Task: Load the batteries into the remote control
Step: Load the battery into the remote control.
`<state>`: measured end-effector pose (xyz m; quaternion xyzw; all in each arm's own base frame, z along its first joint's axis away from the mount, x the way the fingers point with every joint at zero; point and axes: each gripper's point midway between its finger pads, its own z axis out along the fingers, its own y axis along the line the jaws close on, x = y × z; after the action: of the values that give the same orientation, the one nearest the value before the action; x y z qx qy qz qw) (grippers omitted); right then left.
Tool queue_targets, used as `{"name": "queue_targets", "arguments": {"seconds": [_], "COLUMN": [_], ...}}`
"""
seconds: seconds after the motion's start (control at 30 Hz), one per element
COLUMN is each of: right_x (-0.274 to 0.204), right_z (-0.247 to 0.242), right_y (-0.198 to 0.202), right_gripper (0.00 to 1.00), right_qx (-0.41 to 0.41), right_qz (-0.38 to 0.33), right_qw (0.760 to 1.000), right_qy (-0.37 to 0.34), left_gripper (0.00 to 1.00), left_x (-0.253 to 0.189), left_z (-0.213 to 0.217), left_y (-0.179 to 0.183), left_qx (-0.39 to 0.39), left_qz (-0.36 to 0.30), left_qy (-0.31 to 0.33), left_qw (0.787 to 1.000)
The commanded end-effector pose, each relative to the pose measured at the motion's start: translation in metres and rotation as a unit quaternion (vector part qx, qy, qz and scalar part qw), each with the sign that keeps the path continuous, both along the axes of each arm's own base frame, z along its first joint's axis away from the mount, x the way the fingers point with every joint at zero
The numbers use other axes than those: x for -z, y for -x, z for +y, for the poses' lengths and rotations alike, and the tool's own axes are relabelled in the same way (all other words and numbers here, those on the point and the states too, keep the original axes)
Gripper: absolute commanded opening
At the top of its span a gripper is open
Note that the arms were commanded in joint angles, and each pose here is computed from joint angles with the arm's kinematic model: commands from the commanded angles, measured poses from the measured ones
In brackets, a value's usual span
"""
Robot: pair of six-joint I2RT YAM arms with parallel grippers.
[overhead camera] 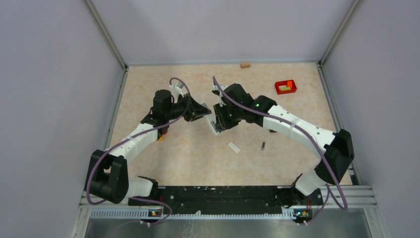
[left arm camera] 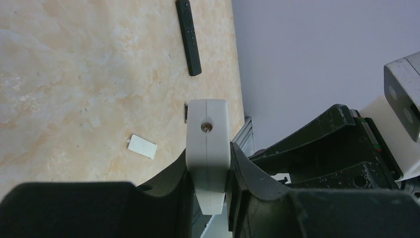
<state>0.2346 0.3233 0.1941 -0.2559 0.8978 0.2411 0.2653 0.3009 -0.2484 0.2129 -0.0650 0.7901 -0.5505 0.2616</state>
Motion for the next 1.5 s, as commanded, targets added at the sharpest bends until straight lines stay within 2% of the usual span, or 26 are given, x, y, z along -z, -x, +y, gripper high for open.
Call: {"name": "queue_targets", "arguments": {"seconds": [0.0,0.3,0.4,0.5,0.6,0.8,1.3,1.47], "right_x": [-0.035,-0.062,-0.067,-0.076,-0.084,-0.115,-0.135,-0.156], "right_z": [0.006,0.003,0.000,-0.003,-0.005,-0.008,-0.046,-0.034], "right_y": [-0.008,-0.003,-0.002,0.001,0.007,0.011,0.017,0.029], "right_gripper": [0.30,0.46,0.59,0.70,0.75,0.84,0.86,0.86], "right_qx": [0.019,0.051,0.083,0.103,0.106,0.123,0.222,0.198], "right_qz": [-0.032,-0.047,-0.046,-0.052,-0.061,-0.082,-0.065,-0.017], "right_qw": [0.999,0.993,0.987,0.977,0.967,0.932,0.879,0.838], "right_qy": [-0.035,-0.098,-0.131,-0.179,-0.224,-0.330,-0.417,-0.509], "left_gripper": [0.00,0.00,0.00,0.00,0.00,0.00,0.00,0.00], "left_x": [-0.024,-0.018,-0.019,-0.022,-0.031,-0.057,-0.089,-0.105], "left_z": [-0.002,-0.002,-0.002,-0.001,0.001,0.002,0.012,0.015], "left_y": [-0.005,-0.005,-0.005,-0.005,-0.007,-0.011,-0.012,-0.010], "left_qx": [0.008,0.014,0.012,0.008,-0.012,-0.040,-0.085,-0.088], "left_qz": [-0.026,0.012,0.027,0.042,0.060,0.070,0.077,0.076], "left_qy": [0.014,0.026,0.036,0.052,0.080,0.144,0.207,0.242], "left_qw": [1.000,0.999,0.999,0.998,0.995,0.986,0.972,0.963]}}
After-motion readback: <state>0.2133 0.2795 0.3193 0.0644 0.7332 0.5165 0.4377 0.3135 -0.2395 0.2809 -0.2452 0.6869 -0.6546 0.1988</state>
